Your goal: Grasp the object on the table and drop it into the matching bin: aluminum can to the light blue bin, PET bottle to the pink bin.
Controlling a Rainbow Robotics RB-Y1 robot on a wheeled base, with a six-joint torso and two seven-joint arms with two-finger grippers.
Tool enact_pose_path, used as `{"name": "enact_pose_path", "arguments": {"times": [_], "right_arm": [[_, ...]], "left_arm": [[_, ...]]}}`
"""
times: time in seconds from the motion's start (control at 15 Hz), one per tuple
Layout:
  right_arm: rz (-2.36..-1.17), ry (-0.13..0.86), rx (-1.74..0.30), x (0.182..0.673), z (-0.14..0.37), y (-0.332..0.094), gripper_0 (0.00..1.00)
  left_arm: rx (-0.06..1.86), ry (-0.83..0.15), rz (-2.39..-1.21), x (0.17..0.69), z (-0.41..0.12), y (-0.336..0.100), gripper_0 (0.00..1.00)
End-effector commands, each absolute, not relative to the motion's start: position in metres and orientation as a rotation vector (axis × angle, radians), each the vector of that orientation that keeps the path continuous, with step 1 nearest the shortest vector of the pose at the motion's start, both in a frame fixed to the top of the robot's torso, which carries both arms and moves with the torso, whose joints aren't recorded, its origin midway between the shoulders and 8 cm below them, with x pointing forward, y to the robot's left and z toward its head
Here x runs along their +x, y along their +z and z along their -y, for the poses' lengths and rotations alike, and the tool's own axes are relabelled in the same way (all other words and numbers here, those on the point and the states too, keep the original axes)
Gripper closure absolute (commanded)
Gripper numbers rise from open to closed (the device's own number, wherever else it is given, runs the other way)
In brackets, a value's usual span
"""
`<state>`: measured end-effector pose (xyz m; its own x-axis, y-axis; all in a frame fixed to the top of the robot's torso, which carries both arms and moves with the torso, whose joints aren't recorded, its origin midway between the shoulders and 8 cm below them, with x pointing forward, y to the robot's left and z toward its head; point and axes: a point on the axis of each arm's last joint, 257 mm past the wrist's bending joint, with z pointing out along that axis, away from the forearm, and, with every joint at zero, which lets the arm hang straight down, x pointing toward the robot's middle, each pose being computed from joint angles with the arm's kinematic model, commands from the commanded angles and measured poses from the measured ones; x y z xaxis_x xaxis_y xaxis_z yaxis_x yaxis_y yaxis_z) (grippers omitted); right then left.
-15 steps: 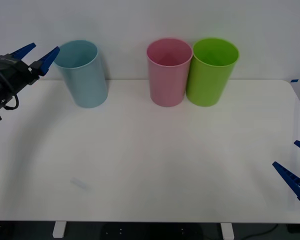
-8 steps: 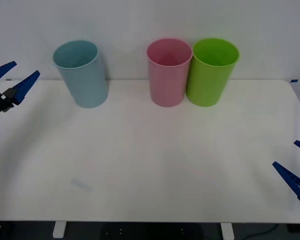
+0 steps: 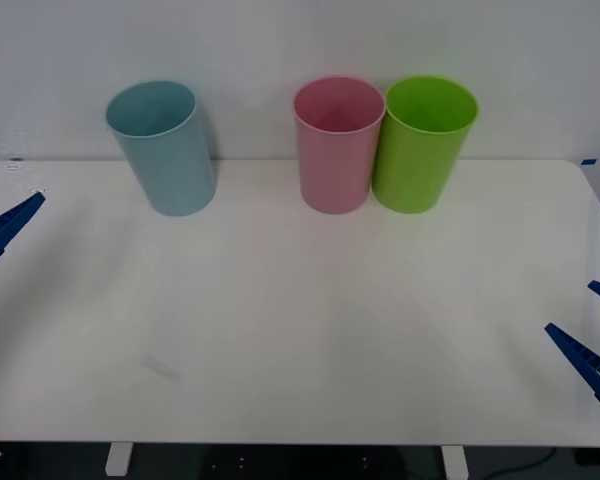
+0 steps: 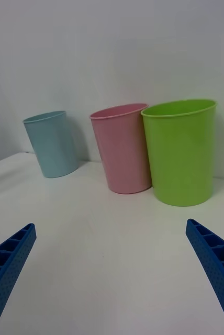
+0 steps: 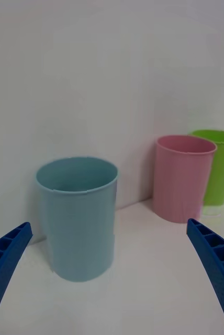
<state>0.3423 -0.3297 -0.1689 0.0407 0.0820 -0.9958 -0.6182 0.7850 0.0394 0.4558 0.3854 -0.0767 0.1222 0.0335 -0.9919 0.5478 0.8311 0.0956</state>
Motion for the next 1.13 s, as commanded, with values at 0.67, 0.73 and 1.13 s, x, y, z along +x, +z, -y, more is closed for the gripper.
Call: {"name": "enact_pose_path", "arguments": {"times": [0.67,0.73,1.13], "right_arm": [[-1.441,0.567,-0.465,0.342,0.330,-0.169,0.00],[-1.441,0.567,-0.465,0.342,0.330,-0.169,0.00],[-1.441,0.567,-0.465,0.342,0.330,-0.169,0.00]], "left_arm": [[0.609,-0.387,-1.547,0.379,-0.406,-0.134,0.00],[0.608,-0.399,-1.548,0.379,-0.403,-0.135,0.00],[0.603,-0.418,-1.558,0.377,-0.399,-0.141,0.00]]}}
